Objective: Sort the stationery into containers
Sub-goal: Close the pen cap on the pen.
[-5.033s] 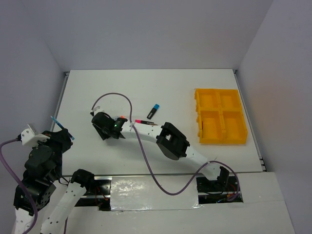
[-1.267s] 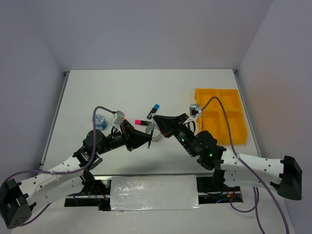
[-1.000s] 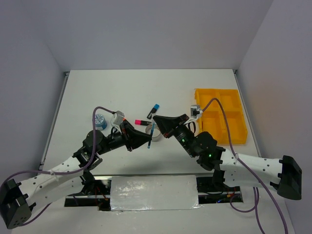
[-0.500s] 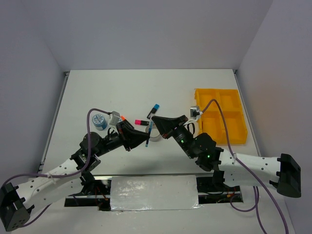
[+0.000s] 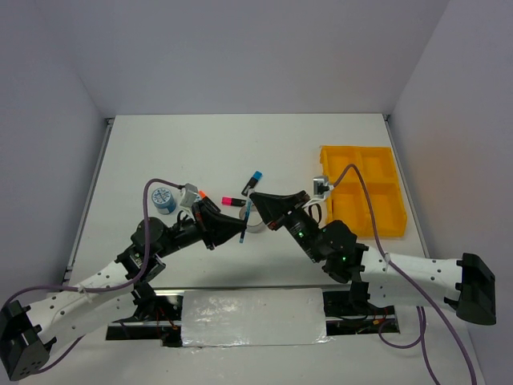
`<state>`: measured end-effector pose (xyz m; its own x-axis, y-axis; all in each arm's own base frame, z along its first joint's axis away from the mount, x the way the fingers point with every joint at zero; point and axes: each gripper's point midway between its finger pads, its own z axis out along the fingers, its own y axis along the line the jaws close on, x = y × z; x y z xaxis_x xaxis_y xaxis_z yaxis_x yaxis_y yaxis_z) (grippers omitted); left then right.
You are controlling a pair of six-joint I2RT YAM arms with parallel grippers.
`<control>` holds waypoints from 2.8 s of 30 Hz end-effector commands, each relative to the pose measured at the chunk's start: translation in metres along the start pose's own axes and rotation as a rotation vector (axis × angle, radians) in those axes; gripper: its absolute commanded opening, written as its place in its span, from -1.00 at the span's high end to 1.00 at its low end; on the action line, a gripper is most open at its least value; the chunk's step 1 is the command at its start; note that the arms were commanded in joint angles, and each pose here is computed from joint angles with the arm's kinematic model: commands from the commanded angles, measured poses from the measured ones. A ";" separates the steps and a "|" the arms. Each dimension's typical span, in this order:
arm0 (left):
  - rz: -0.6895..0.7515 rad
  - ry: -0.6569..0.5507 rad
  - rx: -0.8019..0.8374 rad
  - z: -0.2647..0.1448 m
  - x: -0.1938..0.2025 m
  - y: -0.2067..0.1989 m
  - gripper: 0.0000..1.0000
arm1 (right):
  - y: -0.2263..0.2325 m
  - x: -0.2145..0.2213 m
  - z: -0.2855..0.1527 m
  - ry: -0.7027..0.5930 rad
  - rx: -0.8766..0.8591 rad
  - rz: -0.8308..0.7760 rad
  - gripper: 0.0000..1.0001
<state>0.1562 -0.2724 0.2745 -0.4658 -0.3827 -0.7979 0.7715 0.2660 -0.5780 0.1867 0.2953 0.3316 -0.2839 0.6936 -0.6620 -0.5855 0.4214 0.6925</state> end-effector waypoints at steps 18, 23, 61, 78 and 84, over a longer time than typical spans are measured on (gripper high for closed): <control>0.127 -0.162 0.102 -0.005 -0.046 -0.033 1.00 | 0.025 0.015 -0.013 0.082 -0.157 -0.048 0.15; 0.133 -0.158 0.112 -0.005 -0.050 -0.037 1.00 | 0.047 0.022 -0.017 0.121 -0.277 -0.065 0.08; 0.180 -0.024 0.299 -0.003 -0.024 -0.067 1.00 | 0.069 0.029 -0.020 0.173 -0.407 -0.181 0.09; 0.206 0.090 0.341 -0.004 0.002 -0.076 1.00 | 0.099 0.007 -0.004 0.271 -0.457 -0.342 -0.58; 0.217 0.101 0.338 -0.004 0.004 -0.077 1.00 | 0.100 0.010 -0.002 0.279 -0.467 -0.340 -0.24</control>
<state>0.0979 -0.2921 0.2882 -0.3811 -0.2125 -0.8998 0.9155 0.0488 -0.3993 0.1251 0.3437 0.3831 -0.1950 0.3577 -0.9133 -0.9185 0.2600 0.2979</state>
